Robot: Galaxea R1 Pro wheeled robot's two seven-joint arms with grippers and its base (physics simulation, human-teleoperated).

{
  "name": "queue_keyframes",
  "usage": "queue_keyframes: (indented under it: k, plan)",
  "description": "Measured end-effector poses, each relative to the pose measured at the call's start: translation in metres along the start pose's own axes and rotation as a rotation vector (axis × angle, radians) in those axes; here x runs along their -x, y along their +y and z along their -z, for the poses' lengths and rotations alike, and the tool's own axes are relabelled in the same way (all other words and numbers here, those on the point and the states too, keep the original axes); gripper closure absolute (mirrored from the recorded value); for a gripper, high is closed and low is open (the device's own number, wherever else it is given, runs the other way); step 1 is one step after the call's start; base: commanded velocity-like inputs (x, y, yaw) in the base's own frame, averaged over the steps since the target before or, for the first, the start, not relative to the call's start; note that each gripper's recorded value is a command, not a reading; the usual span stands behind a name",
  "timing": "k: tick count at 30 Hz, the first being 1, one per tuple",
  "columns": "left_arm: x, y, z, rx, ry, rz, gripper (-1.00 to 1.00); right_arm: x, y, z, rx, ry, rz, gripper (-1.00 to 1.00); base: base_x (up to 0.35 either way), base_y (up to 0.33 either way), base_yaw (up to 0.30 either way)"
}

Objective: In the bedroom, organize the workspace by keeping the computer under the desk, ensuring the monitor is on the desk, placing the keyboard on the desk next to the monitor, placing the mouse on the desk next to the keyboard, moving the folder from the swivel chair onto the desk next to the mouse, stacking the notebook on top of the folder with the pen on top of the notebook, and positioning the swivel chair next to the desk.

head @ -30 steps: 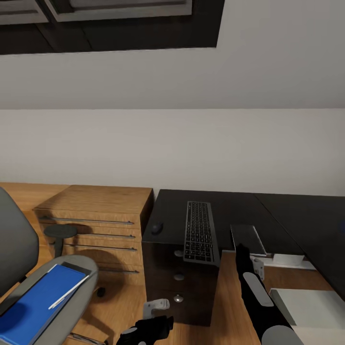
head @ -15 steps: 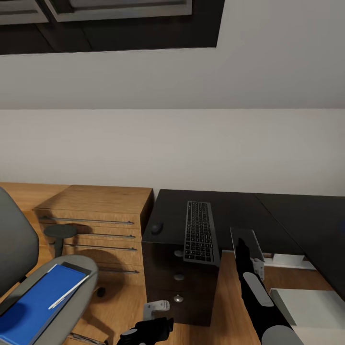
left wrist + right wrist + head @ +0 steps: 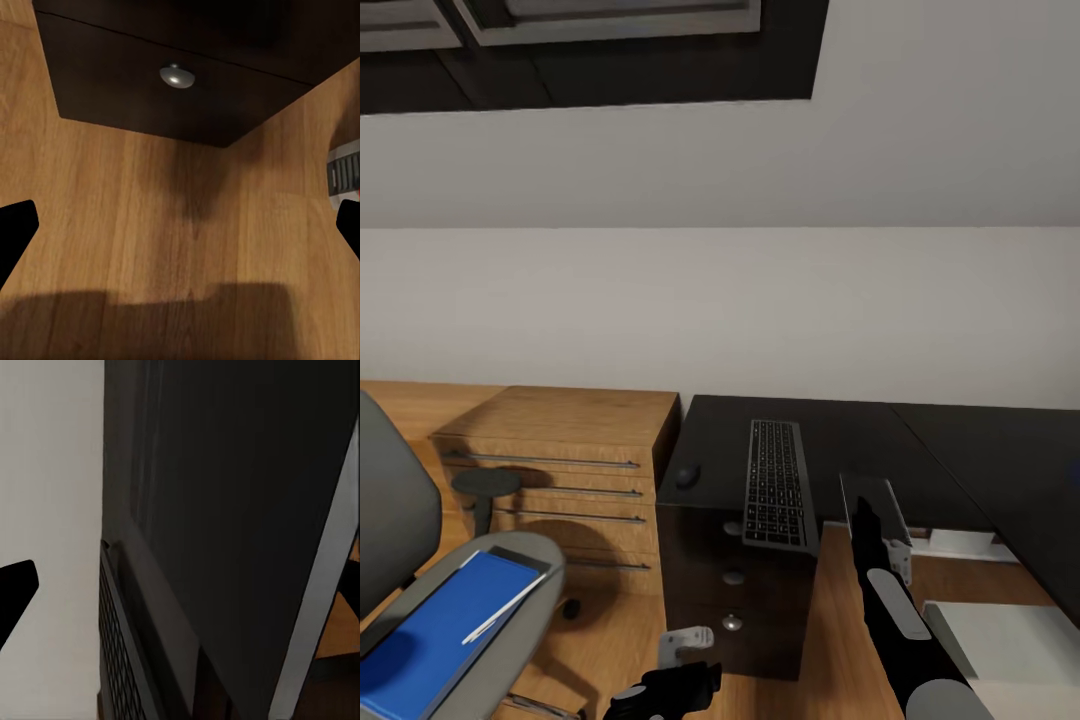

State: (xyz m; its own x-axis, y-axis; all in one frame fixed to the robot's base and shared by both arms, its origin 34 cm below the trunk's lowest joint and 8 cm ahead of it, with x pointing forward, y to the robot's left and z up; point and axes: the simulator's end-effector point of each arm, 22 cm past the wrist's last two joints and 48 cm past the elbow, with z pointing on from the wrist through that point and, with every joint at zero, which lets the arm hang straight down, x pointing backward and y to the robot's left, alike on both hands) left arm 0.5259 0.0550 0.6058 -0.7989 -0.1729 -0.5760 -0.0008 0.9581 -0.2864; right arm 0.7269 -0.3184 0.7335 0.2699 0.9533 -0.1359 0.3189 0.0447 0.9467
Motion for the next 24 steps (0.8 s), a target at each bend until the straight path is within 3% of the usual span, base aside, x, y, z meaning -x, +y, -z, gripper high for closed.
queue_keyframes:
  k: [24]
  plan:
    - [-0.0004, -0.0001, -0.0003, 0.000, 0.002, -0.001, -1.00, 0.0000, -0.0004, -0.0003, 0.000, 0.000, -0.001, -1.00, -0.300, 0.000, 0.000]
